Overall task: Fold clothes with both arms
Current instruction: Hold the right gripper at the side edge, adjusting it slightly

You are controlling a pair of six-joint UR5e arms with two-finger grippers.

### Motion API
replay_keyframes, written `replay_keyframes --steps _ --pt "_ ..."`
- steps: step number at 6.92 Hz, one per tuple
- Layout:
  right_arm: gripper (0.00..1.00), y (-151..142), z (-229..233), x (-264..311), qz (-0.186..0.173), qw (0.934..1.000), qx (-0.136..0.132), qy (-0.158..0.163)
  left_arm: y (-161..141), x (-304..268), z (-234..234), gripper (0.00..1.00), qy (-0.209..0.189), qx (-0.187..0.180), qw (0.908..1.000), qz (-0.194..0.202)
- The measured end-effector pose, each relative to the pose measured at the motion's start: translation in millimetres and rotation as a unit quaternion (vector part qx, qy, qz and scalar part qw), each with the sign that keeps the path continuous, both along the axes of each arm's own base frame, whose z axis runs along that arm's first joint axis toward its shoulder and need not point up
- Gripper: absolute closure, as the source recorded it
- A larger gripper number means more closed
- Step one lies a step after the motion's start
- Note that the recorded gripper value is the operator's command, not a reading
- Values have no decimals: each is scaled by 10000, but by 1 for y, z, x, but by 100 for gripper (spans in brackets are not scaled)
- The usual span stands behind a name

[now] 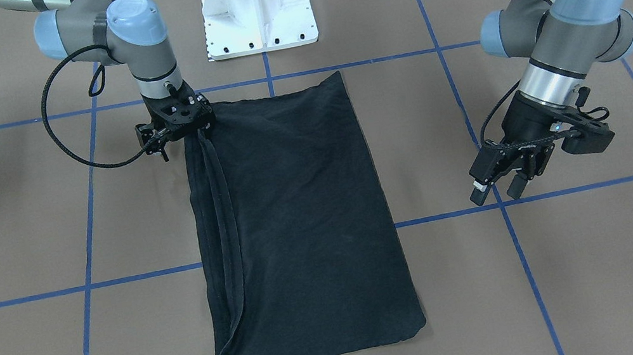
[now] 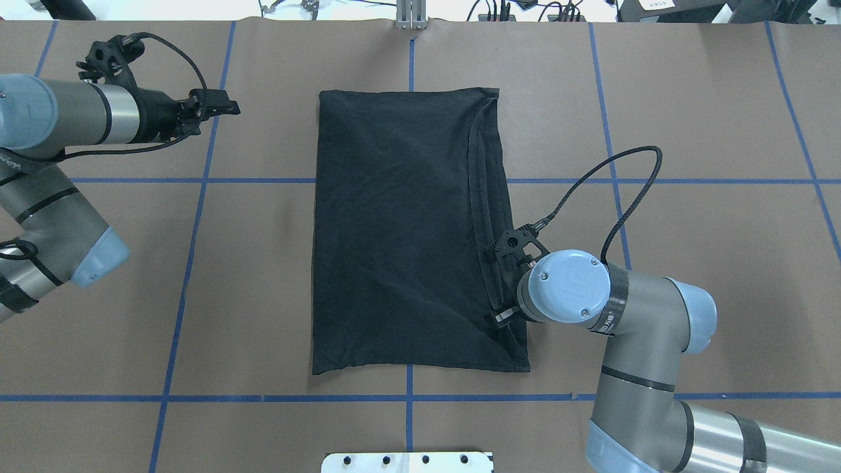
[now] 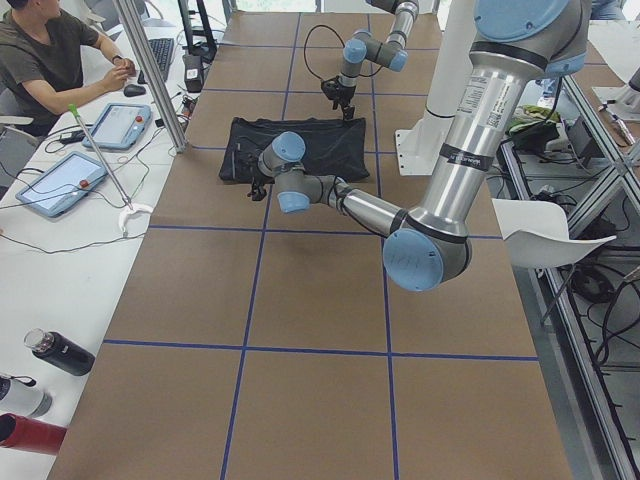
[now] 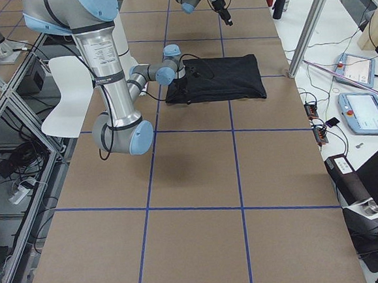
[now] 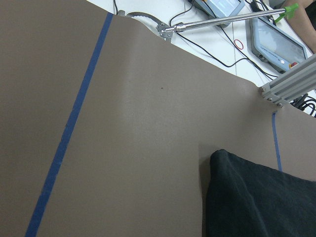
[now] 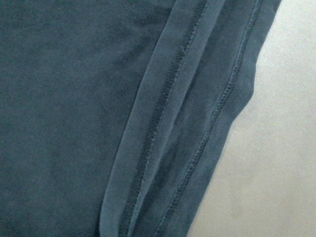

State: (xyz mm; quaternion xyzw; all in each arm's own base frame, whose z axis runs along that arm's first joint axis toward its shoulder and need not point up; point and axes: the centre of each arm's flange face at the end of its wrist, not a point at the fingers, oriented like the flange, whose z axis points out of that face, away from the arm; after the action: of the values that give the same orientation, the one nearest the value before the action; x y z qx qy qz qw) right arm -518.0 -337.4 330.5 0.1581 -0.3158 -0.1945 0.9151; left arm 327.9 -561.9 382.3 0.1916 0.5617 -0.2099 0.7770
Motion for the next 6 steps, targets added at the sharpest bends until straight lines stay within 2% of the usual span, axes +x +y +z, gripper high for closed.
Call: replay_keyframes --steps 6 --pt "0 3 -5 -4 -32 10000 10 -42 0 -1 4 0 -24 -21 10000 -5"
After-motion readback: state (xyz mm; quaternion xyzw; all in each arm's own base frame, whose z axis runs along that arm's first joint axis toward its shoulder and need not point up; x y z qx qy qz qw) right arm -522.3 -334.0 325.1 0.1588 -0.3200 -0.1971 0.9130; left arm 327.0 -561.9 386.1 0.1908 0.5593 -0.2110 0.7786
